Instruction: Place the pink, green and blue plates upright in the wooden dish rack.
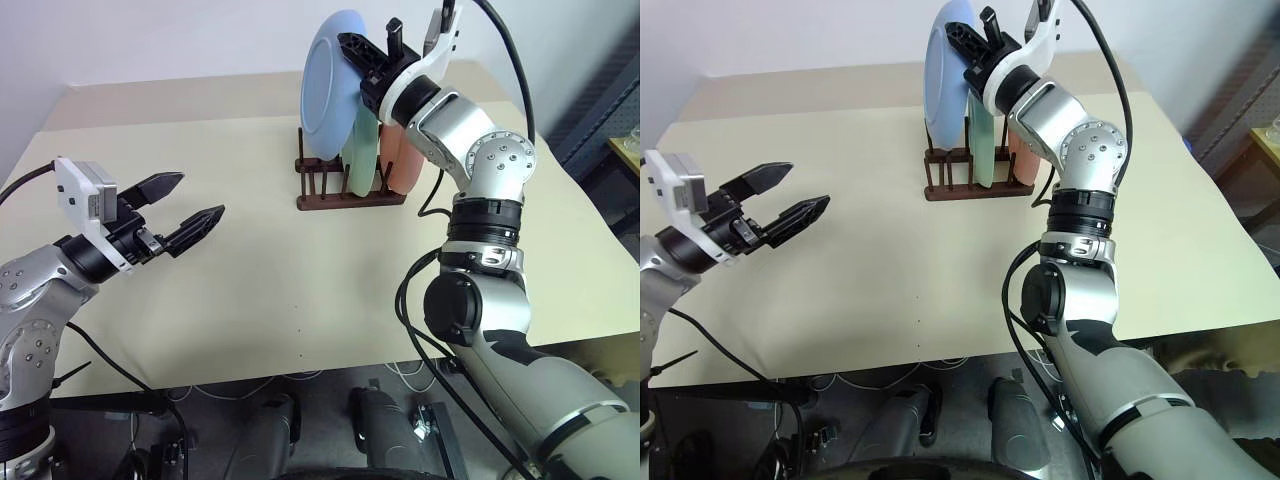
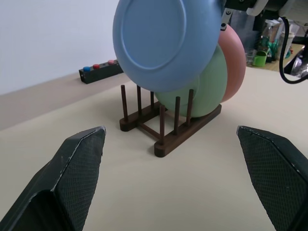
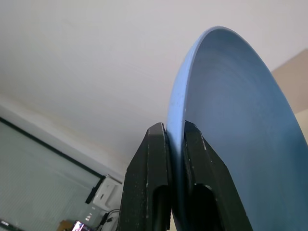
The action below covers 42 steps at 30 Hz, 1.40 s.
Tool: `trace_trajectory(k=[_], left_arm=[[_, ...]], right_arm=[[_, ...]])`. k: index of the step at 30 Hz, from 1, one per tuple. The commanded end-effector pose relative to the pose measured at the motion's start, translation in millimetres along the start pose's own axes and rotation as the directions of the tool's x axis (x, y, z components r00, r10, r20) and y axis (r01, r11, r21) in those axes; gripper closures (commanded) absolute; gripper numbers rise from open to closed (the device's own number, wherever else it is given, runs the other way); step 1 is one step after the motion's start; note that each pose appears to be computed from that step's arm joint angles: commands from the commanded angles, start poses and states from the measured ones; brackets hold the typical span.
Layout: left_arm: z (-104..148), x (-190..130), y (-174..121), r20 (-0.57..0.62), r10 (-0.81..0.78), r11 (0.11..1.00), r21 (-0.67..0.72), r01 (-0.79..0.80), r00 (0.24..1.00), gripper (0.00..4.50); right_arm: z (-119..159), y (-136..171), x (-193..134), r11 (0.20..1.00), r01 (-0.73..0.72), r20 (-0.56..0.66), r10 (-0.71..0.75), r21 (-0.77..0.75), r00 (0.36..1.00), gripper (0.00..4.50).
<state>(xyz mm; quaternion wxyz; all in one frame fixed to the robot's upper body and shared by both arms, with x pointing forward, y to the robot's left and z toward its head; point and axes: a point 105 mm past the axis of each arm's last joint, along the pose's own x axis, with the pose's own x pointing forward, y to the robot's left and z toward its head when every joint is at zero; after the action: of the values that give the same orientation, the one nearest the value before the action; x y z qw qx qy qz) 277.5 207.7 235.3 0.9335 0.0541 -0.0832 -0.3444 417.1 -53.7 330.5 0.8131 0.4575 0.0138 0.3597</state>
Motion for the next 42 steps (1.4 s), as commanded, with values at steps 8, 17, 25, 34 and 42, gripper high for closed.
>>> trace_trajectory(k=[8,17,25,34,42], left_arm=[[8,-1,2,0.024,0.011,0.999,0.043,-0.012,1.000,0.02],[9,0,6,0.029,0.035,0.998,0.057,-0.037,0.999,0.01],[10,-1,8,0.027,0.037,0.997,0.065,-0.039,0.999,0.00],[8,-1,7,0.024,0.038,0.998,0.058,-0.040,0.999,0.00],[8,0,5,0.022,0.027,0.998,0.055,-0.028,0.999,0.00]], right_arm=[[-13,-7,-6,0.999,0.023,0.004,-0.023,-0.047,1.000,4.50],[-32,-3,-7,0.981,-0.003,-0.056,-0.008,-0.191,0.998,4.15],[-26,0,-3,0.972,-0.015,-0.051,0.003,-0.233,0.999,0.41],[-7,-3,1,0.933,0.021,0.016,-0.016,-0.360,1.000,0.02],[-5,12,2,0.913,-0.048,0.019,0.061,-0.404,0.998,0.02]])
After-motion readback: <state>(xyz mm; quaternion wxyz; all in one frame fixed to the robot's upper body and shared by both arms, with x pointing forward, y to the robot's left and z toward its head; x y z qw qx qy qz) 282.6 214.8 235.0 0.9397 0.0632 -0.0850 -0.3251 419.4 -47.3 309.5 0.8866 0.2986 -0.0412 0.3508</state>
